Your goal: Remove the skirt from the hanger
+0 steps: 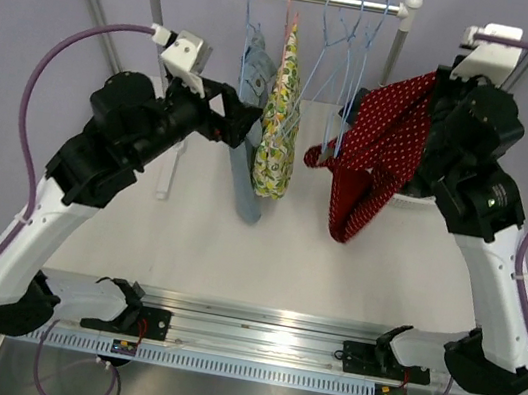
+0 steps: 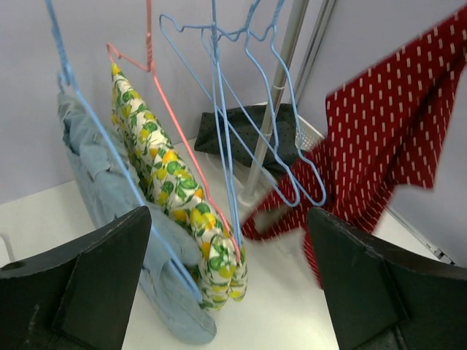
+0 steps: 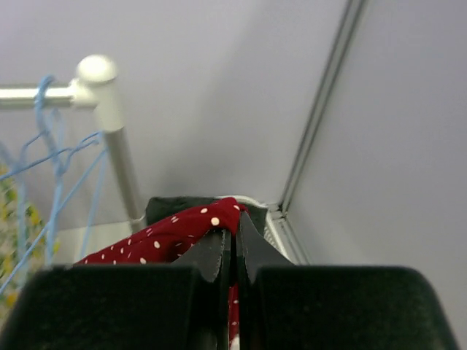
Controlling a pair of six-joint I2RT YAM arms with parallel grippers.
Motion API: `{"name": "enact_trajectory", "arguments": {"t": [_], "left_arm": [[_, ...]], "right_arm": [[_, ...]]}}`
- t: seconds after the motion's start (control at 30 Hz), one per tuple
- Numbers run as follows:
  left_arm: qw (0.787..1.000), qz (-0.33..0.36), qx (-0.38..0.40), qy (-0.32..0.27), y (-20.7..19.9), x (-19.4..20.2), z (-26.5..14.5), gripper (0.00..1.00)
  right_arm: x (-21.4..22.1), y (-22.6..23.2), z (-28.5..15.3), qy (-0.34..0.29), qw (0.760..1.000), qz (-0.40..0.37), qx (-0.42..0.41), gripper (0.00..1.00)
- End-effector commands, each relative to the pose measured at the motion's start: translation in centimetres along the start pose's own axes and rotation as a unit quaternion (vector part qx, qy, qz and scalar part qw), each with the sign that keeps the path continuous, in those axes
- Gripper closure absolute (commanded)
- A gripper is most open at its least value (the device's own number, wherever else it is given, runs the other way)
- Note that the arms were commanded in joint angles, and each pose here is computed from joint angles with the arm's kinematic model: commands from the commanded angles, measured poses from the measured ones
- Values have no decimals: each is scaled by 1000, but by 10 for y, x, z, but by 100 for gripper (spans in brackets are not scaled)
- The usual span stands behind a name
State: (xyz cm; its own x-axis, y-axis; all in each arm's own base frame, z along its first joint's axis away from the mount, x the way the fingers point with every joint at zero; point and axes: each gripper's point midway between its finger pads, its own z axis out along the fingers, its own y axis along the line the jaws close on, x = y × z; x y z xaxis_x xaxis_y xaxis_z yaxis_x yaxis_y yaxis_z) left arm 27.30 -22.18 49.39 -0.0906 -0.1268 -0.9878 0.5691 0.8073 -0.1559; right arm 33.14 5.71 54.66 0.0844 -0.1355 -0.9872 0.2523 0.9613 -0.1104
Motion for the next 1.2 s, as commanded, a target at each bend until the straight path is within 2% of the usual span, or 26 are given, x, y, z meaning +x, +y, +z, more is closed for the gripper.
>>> {"name": "enact_trajectory", "arguments": {"t": [0.0,0.07,0.1,0.13,0.17,0.3,0.4,0.57,0.6,0.67,0.7,0.77,0.8,0.87,0.9,0.97,1.03,1.07,1.1,1.13,1.17], "left_arm": [[1000,-6,15,-10,-1,3,-34,7],[1000,-4,3,3,6,19,-43,7],[1000,-4,4,-5,7,17,-54,6],[1000,-3,3,-3,8,20,-58,6],[1000,-1,-3,6,11,29,-60,6],[1000,-4,-5,15,14,42,-71,6],[1000,-7,-7,23,16,51,-75,6],[999,0,-36,32,27,61,-69,5],[998,5,-43,36,29,62,-66,5],[998,7,-63,27,35,52,-60,5],[997,12,-69,36,36,54,-48,5],[997,15,-79,18,37,34,-41,5],[996,20,-85,25,38,36,-29,5],[995,29,-97,2,40,15,-21,5],[994,35,-104,11,42,19,-6,4],[993,43,-112,-13,42,-5,2,3],[991,50,-122,-10,44,-5,26,3],[991,52,-123,-21,44,-16,30,3],[990,54,-126,-21,45,-17,37,3],[990,59,-129,-10,46,-9,53,3],[989,61,-134,-15,49,-12,57,4]], "right_arm": [[-67,-39,9,-77,994,64,33,100],[-59,-37,41,-65,995,54,54,100],[-74,-42,43,-83,993,73,50,100],[-63,-30,64,-71,994,67,48,100],[-62,-38,76,-70,994,68,57,100],[-59,-23,121,-86,992,92,22,100],[-26,-12,168,-67,991,112,-6,100],[70,6,233,12,991,134,-22,100],[113,15,242,52,990,132,-21,100],[130,20,245,48,988,145,-23,100],[179,30,244,92,985,143,-26,100],[192,30,235,101,982,155,-27,100],[211,33,226,128,978,162,-30,72],[229,34,213,163,972,169,-26,17],[247,38,204,188,966,174,-31,1],[237,33,185,184,964,192,-32,1],[235,28,155,185,959,214,-36,1],[254,32,140,202,952,227,-44,1],[252,32,128,200,950,236,-50,0],[228,25,110,174,950,253,-59,1],[223,26,99,167,948,260,-72,0]]}}
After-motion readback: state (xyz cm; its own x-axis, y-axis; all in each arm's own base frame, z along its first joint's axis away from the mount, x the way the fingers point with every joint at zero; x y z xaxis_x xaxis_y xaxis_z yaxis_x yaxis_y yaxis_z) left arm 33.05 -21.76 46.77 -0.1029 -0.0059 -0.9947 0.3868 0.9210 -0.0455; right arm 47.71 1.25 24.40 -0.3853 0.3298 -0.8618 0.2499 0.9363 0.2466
